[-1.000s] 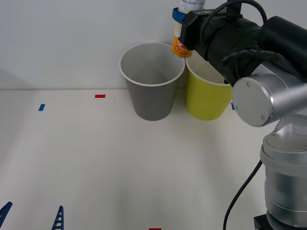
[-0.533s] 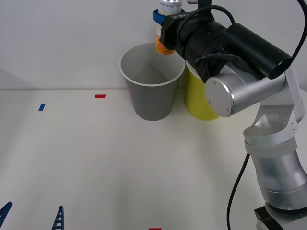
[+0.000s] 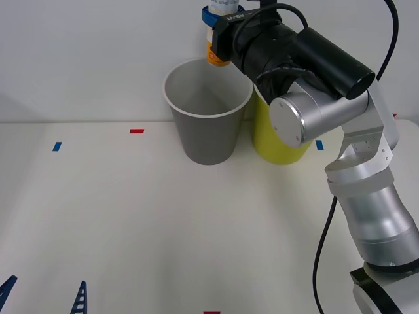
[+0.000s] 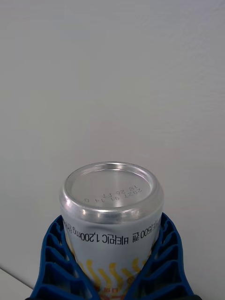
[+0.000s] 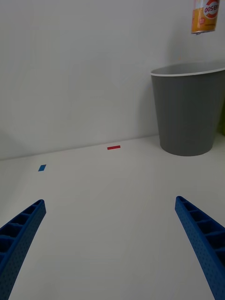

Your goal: Put cans in the gray bin and PET bottles in the light green bin.

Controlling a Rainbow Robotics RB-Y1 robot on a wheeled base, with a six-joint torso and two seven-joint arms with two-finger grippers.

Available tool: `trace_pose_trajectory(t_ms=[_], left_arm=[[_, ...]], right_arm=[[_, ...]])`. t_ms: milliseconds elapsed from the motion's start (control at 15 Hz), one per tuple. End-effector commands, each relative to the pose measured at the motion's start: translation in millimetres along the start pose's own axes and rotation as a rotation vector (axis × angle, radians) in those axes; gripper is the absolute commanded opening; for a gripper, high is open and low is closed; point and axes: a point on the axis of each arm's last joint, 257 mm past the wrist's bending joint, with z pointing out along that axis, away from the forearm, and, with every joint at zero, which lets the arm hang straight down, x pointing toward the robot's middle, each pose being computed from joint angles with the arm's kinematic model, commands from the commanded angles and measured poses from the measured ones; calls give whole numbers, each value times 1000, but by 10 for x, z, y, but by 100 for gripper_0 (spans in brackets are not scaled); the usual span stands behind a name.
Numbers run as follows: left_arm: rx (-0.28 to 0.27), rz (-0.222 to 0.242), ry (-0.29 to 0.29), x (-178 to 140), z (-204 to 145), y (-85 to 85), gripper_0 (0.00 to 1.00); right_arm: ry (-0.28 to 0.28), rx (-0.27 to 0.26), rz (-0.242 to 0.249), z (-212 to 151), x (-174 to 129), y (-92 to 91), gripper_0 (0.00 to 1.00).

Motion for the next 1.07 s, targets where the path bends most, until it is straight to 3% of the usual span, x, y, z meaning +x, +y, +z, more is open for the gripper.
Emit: trace_pose_trajectory(t_ms=[67, 467, 933, 1000, 1067], left_arm=[[0, 0, 0, 0, 0, 0, 95], [0, 0, 0, 0, 0, 0, 95], [0, 0, 0, 0, 0, 0, 95], [0, 0, 0, 0, 0, 0, 95], [0, 0, 0, 0, 0, 0, 95]], right_arm=[[0, 2, -10, -6, -24, -48, 0], [8, -22, -13, 26, 0, 71, 0], [26, -12, -29, 125, 84, 1, 0], [23, -9, -39, 129, 72, 1, 15], [22, -8, -42, 130, 71, 3, 68]])
